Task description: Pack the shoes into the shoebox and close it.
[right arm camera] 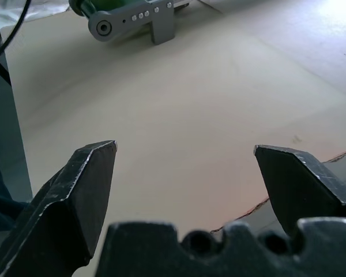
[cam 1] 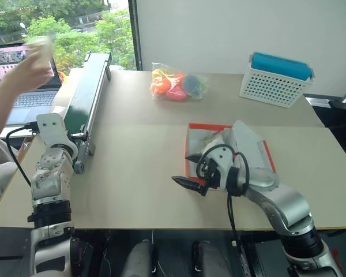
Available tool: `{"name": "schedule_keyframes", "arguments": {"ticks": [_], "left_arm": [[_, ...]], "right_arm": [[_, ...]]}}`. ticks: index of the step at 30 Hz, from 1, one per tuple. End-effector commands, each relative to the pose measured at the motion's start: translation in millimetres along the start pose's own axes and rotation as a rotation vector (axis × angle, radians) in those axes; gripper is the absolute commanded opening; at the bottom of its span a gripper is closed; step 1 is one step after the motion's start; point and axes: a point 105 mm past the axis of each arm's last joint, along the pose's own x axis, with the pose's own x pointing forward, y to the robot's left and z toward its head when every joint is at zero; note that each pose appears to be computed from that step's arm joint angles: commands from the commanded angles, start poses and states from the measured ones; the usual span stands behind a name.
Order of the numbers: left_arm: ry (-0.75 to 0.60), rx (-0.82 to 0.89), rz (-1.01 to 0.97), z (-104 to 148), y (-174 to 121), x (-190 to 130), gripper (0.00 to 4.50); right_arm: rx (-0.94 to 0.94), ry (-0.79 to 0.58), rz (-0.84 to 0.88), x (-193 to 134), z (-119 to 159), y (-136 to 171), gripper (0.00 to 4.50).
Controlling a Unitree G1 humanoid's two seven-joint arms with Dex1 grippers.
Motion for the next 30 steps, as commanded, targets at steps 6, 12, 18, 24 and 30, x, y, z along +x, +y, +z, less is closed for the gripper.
{"name": "schedule_keyframes", "arguments": {"ticks": [6, 12, 18, 24, 30], "left_arm": [[-0.009, 0.021, 0.016, 7.9, 7.0, 3.0, 4.44], [0.019, 0.031, -0.008, 2.4, 2.7, 5.5, 4.44], [0.015, 0.038, -0.018, 3.5, 0.7, 8.2, 4.44], [0.023, 0.041, -0.037, 0.9, -4.5, 9.6, 4.44], [0.022, 0.042, -0.034, 1.5, -3.6, 10.9, 4.44]], "right_arm": [[-0.033, -0.007, -0.083, 5.6, 3.0, -14.0, 4.5], [-0.009, -0.08, 0.004, 5.3, 11.5, 4.7, 4.5], [-0.074, -0.097, 0.058, 2.7, 10.0, 15.6, 4.5], [-0.132, -0.105, 0.145, -1.9, 9.9, 22.7, 4.5], [-0.15, -0.099, 0.156, -1.4, 9.3, 19.9, 4.5]]}}
